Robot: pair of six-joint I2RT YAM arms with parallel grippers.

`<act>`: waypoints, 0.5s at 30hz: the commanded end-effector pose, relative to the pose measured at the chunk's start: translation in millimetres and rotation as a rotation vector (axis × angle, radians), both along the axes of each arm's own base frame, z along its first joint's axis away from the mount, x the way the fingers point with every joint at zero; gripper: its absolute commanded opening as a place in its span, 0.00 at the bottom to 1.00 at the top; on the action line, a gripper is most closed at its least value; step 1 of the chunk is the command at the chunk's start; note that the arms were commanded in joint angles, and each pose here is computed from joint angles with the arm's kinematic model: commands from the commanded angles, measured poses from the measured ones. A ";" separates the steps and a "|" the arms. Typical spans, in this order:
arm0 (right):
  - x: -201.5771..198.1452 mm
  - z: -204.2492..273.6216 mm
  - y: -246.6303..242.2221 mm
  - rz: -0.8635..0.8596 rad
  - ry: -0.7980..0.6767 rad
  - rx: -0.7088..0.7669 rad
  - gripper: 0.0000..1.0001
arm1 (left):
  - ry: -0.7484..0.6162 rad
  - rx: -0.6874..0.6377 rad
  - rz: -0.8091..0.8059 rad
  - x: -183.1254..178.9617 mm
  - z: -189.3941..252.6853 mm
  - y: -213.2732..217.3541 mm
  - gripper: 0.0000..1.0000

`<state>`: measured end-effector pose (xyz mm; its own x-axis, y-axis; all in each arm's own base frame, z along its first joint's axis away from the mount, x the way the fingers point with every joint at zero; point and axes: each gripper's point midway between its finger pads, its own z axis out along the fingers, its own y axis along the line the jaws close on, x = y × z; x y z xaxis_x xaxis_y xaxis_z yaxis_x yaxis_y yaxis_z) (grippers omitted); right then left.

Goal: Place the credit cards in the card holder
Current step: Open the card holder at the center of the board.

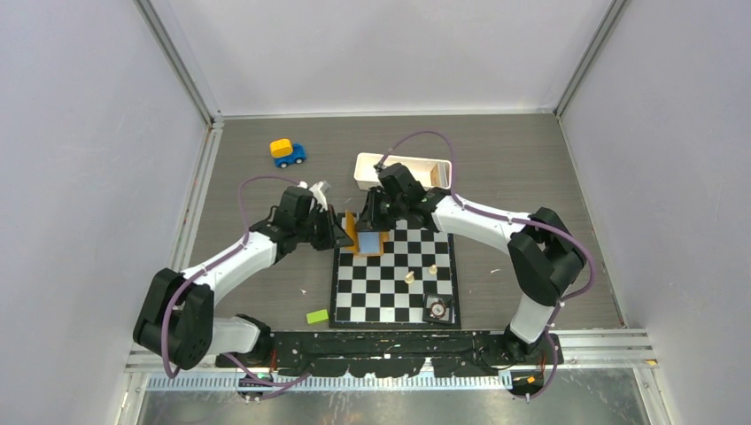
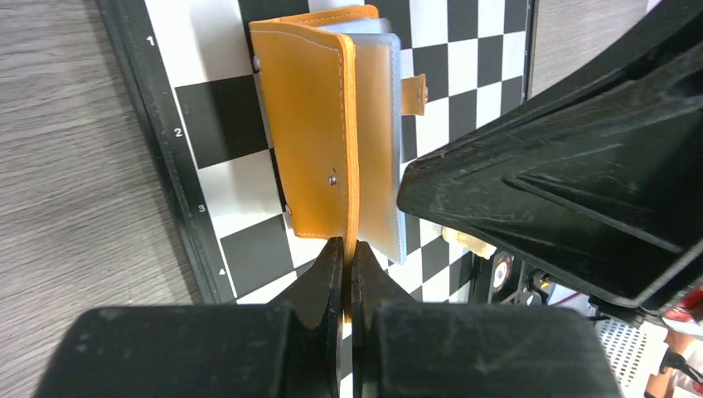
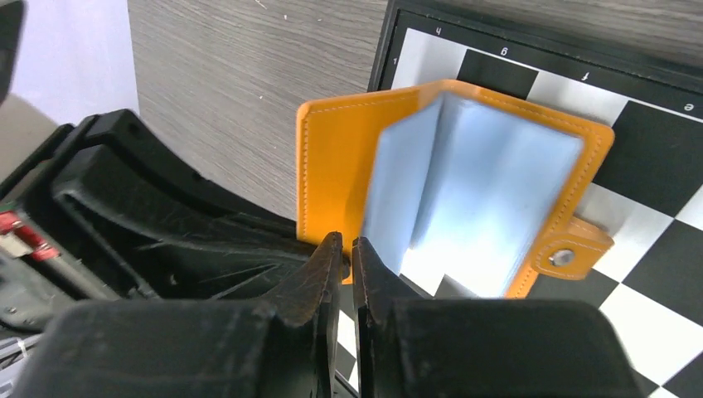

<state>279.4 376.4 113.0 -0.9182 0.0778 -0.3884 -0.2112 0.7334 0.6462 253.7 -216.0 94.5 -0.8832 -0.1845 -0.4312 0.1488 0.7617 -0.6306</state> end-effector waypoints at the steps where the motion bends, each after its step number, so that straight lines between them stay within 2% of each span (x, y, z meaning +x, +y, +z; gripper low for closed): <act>1: -4.5 22.7 -3.7 0.023 -0.062 0.017 0.15 | -0.036 -0.057 -0.064 0.8 8.9 -12.0 0.00; 15: 1.8 -5.8 -3.0 0.002 -0.043 -0.025 0.15 | 0.046 0.235 0.101 -2.5 -36.5 46.0 0.00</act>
<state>274.2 370.4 106.8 -0.9177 0.0556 -0.3933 -0.2247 0.7439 0.6294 257.1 -204.1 82.7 -0.8808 -0.2000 -0.4291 0.1039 0.8026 -0.5875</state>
